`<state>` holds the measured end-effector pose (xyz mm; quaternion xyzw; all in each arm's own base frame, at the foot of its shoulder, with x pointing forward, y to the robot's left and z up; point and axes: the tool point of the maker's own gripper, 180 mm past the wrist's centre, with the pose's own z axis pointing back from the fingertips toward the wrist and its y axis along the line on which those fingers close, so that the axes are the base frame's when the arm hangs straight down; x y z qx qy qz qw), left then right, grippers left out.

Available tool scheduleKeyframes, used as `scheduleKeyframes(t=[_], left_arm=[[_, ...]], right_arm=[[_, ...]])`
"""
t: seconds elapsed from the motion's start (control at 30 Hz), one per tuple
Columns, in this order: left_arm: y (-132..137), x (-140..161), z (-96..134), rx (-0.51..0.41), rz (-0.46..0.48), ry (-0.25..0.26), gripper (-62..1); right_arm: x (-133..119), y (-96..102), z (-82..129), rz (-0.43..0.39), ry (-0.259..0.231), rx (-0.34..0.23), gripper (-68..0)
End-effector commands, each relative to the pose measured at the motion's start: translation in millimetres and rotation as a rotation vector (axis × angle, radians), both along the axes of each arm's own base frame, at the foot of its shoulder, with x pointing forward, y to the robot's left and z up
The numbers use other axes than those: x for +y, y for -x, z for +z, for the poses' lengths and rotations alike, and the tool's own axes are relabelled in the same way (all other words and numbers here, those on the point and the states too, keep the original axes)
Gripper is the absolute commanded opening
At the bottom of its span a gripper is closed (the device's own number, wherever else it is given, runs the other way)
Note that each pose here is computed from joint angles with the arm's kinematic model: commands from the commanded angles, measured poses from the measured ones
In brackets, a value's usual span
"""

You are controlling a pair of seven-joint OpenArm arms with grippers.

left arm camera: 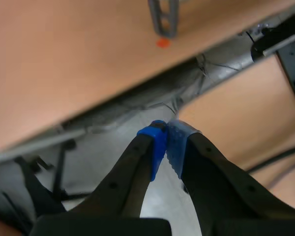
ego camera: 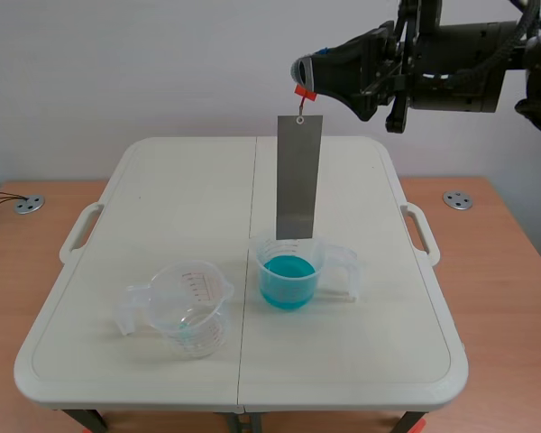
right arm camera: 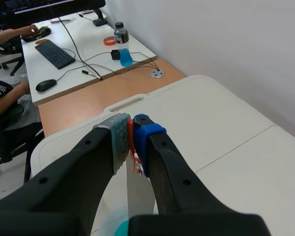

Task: Hold the metal plate by the orange handle, dip it into the blue solution, take it out and point at it, then put the plate back in the beaker on the left.
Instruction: 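Lower the plate into the blue solution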

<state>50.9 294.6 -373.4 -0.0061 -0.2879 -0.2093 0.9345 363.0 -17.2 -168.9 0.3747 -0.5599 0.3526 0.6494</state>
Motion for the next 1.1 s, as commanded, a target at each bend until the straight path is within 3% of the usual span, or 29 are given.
scheduleKeyframes(t=[0.0,0.2,0.47,0.6,1.07], left_arm=[[13.1,-10.3,-4.0,0.012,0.029,0.027,-58.2],[62.8,-31.4,-24.3,0.099,0.132,0.039,-58.2],[107.1,-68.1,-48.3,0.216,0.145,0.073,-58.2],[112.6,-79.0,-54.2,0.233,0.147,0.096,-58.2],[113.6,-75.9,-61.7,0.273,0.133,0.068,-58.2]], right_arm=[[0.4,-2.6,10.4,0.003,-0.028,-0.017,-66.3],[3.7,-2.7,-9.6,0.007,-0.01,0.042,-66.3],[5.0,-0.6,-36.3,0.011,0.022,0.115,-66.3],[5.2,-2.0,-51.5,0.002,0.031,0.162,-66.3],[10.9,-1.4,-84.4,-0.007,0.052,0.275,-66.3]])
